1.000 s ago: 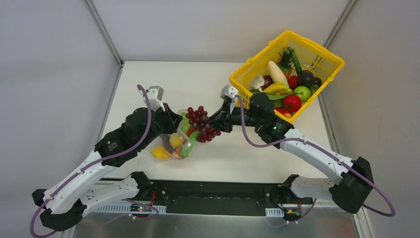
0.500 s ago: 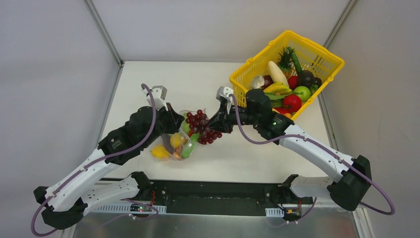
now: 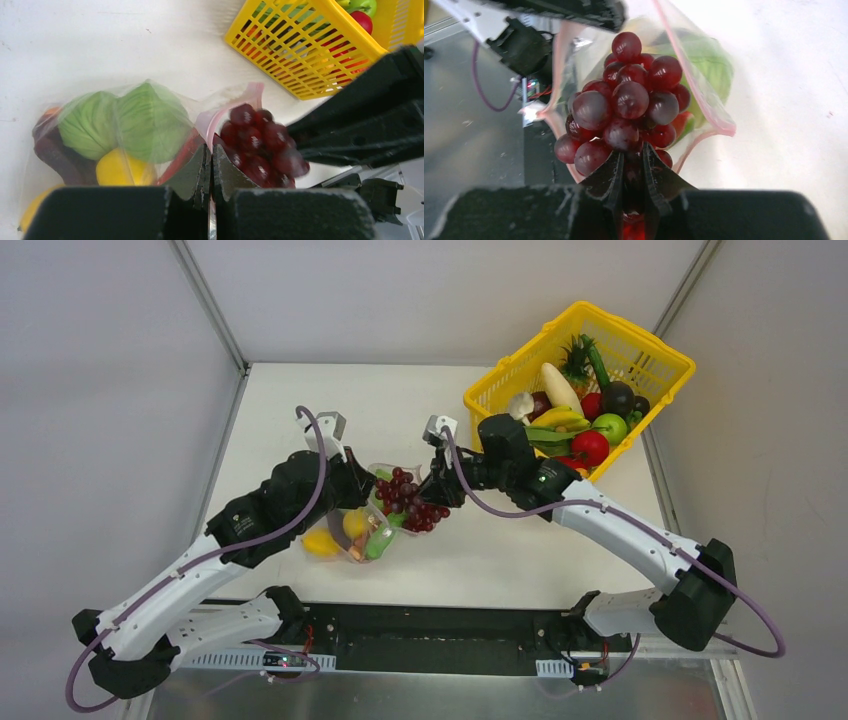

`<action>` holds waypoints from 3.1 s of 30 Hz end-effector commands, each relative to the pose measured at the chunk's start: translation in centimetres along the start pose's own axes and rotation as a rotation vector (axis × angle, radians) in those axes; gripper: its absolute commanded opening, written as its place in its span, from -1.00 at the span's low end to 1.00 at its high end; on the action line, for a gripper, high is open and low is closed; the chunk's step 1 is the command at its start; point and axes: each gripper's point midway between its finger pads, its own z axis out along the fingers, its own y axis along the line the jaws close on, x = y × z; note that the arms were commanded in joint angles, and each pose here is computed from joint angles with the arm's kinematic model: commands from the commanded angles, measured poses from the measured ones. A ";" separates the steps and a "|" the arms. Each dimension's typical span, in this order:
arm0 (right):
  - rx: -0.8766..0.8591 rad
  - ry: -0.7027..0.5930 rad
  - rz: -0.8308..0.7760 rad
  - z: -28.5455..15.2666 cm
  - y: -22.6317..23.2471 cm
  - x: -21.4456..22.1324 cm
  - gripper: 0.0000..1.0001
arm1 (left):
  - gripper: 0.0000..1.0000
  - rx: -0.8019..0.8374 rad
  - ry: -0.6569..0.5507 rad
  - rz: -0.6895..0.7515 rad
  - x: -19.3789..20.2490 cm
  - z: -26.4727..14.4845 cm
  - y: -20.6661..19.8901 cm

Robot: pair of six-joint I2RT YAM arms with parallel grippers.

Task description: Place the food in the zip-top bag and seal the zipper

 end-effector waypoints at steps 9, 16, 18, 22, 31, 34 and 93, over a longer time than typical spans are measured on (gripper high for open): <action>0.097 -0.088 0.068 0.5 -0.9 -5.0 -0.80 | -1.00 0.121 -0.067 -0.033 -3.3 -0.8 -3.1; 0.161 0.047 0.048 2.2 -0.4 -4.1 -0.80 | -1.00 0.156 -0.044 -0.024 -3.2 -0.5 -4.1; 0.322 0.116 0.031 2.3 -2.8 -3.1 -0.84 | -1.00 0.159 -0.063 -0.031 -3.4 -0.7 -4.0; 0.418 0.077 0.033 2.2 -4.3 -4.1 -0.89 | -1.00 0.142 -0.107 -0.043 -4.2 -1.2 -3.4; 0.219 -0.089 0.154 4.0 -0.8 -7.9 -0.83 | -1.00 0.121 -0.138 -0.058 -4.6 -2.1 -2.4; 0.308 -0.025 0.182 4.7 -2.7 -7.2 -0.75 | -1.00 0.134 -0.143 -0.070 -4.5 -2.2 -2.6; 0.436 -0.195 0.469 -0.8 -2.4 -2.6 -1.00 | -1.00 -0.010 -0.253 -0.138 -5.0 -3.3 1.6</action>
